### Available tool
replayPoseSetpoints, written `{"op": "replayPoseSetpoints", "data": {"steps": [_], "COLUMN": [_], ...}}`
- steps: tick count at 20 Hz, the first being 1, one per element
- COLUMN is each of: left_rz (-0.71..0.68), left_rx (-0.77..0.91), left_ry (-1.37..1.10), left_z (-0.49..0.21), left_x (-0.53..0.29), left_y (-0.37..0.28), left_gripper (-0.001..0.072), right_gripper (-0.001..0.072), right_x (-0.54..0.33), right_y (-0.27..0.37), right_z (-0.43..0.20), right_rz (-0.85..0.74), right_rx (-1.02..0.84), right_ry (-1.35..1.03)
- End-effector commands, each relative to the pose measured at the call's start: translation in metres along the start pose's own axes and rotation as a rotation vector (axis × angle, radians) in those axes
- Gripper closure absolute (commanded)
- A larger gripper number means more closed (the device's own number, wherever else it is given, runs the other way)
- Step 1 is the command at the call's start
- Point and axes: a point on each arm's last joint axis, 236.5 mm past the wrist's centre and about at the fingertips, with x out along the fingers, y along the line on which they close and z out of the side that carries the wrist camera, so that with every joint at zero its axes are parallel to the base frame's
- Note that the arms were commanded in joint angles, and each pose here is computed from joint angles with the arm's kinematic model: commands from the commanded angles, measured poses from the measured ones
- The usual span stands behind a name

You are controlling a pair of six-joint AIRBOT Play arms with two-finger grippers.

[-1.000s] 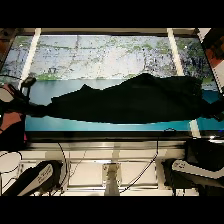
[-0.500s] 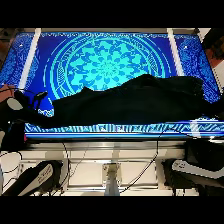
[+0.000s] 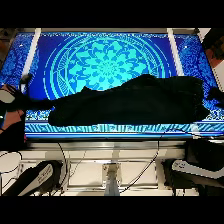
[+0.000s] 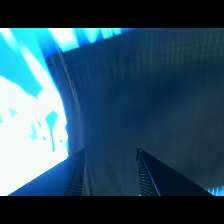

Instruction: Fold the clothes and pants, and hang the long-sleeved shirts on hangers.

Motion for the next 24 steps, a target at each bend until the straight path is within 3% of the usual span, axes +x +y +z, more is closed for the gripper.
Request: {"op": "replayPoseSetpoints", "data": {"steps": [1, 3, 5, 10, 13, 20, 24], "left_rz": [0.071, 0.063, -0.051, -0.326, -0.357, -0.385, -0.303], "left_rx": [-0.009, -0.027, -0.119, -0.126, -0.060, -0.033, 0.036], "left_ry": [-0.312, -0.315, -0.278, -0.052, 0.040, 0.111, 0.167], "left_z": [0.087, 0.089, 0.087, 0.066, 0.068, 0.082, 0.066], "left_x": [-0.033, -0.030, -0.010, 0.081, 0.134, 0.193, 0.202], "left_y": [0.013, 0.013, -0.007, -0.086, -0.117, -0.137, -0.119], "left_gripper": [0.0330, 0.0330, 0.0330, 0.0330, 0.0330, 0.0330, 0.0331], "right_gripper": [0.0184, 0.0184, 0.0192, 0.0186, 0.0182, 0.0183, 0.0183], "right_x": [-0.019, -0.014, -0.003, 0.029, 0.039, 0.045, 0.045], "right_y": [0.004, 0.006, 0.015, 0.083, 0.109, 0.108, 0.108], "right_z": [0.030, 0.027, 0.019, -0.018, -0.038, -0.036, -0.036], "right_rz": [0.016, 0.021, 0.061, 0.338, 0.449, 0.450, 0.450], "right_rx": [0.029, 0.045, 0.083, 0.155, 0.163, 0.121, 0.116], "right_ry": [-0.101, -0.082, -0.032, 0.212, 0.344, 0.327, 0.323]}}
